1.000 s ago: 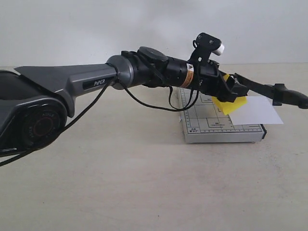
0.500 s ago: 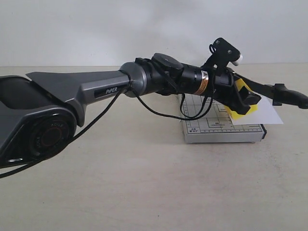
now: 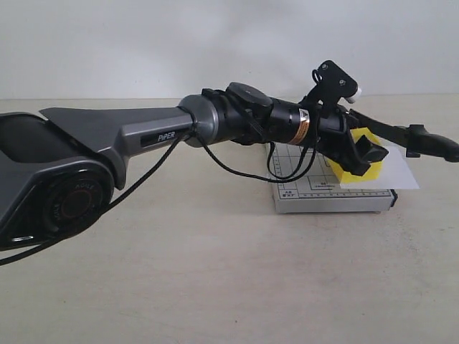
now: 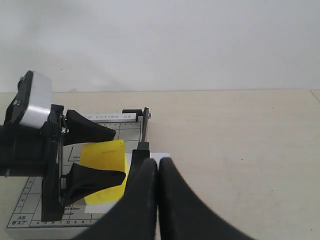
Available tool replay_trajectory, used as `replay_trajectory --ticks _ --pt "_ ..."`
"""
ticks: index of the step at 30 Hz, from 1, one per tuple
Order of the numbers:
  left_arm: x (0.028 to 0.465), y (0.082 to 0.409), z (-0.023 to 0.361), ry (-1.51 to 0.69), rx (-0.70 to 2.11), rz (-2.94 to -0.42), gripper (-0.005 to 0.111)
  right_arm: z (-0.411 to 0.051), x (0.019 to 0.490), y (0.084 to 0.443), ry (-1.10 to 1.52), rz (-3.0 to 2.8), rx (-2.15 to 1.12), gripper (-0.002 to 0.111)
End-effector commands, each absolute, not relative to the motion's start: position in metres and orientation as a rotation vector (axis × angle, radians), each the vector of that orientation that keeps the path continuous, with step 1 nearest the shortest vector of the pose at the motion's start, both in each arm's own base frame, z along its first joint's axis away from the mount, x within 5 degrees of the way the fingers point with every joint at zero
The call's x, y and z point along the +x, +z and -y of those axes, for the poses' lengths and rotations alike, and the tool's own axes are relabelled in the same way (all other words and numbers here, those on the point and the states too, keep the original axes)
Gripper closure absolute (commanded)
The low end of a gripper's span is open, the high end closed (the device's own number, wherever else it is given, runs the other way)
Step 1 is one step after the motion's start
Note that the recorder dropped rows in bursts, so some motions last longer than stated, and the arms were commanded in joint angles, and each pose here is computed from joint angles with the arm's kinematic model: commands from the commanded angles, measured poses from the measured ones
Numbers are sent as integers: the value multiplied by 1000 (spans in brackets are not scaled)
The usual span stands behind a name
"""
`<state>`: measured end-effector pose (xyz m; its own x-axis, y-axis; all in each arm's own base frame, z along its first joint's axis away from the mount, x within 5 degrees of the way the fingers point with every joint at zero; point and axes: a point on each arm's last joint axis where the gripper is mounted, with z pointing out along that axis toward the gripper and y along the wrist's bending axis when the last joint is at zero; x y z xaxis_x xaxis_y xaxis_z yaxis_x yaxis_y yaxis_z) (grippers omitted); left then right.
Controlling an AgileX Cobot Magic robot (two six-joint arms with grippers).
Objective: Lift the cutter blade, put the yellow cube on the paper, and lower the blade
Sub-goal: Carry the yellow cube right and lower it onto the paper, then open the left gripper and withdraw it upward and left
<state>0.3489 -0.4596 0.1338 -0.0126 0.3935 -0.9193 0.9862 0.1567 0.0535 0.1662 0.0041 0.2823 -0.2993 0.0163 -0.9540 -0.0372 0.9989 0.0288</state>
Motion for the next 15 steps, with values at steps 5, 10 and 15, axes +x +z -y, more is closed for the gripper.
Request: replay_trajectory --ticks 5,10,15 --pt "353 135 459 -807 1338 -1569 27 -4 166 285 49 -1862 -14 108" --pt "354 141 459 -798 1327 -1558 27 -4 166 285 52 -1862 -10 108" --pt "354 178 458 -802 1288 -1501 28 -4 166 285 52 -1862 -10 108"
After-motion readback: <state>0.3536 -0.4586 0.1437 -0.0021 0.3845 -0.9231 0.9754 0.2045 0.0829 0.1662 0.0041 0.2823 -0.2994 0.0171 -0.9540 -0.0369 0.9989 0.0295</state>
